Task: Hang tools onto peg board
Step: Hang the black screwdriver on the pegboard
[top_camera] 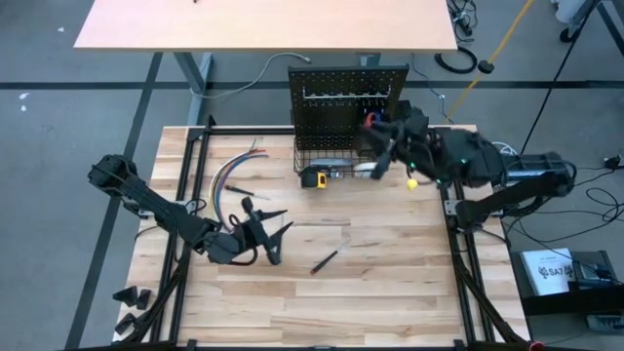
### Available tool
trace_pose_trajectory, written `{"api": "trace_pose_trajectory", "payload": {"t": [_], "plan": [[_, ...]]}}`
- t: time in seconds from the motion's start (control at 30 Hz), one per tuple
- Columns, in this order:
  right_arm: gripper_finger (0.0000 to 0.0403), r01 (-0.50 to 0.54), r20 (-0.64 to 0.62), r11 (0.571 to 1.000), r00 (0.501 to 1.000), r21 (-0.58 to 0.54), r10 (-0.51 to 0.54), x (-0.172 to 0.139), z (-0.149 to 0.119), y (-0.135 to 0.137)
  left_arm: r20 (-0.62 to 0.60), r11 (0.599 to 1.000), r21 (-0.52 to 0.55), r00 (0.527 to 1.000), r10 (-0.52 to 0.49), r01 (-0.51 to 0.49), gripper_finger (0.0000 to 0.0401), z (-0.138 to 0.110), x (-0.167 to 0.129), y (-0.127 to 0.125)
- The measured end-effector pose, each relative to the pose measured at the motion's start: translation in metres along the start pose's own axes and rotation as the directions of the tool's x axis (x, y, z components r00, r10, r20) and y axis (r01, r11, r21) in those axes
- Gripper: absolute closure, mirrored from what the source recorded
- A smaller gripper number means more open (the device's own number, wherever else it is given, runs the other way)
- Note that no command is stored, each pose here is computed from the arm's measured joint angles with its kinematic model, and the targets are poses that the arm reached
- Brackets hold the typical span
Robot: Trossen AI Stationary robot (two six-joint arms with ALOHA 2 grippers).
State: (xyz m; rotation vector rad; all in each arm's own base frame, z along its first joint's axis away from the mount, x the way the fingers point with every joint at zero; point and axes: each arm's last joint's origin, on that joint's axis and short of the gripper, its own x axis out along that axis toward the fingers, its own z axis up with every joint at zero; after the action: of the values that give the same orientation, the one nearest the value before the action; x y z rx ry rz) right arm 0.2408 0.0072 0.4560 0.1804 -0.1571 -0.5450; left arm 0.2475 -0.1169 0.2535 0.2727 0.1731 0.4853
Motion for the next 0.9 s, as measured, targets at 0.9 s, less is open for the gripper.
{"api": "trace_pose_trajectory", "payload": {"t": [0.9], "plan": [[0.0359,0.439,-0.113,0.892,0.886,-0.108,-0.449,0.073,-0.008,-0.091,-0.012,1.000,0.016,1.000,0.017,-0.017,0.0241,-0.002,0.004,0.003]]}}
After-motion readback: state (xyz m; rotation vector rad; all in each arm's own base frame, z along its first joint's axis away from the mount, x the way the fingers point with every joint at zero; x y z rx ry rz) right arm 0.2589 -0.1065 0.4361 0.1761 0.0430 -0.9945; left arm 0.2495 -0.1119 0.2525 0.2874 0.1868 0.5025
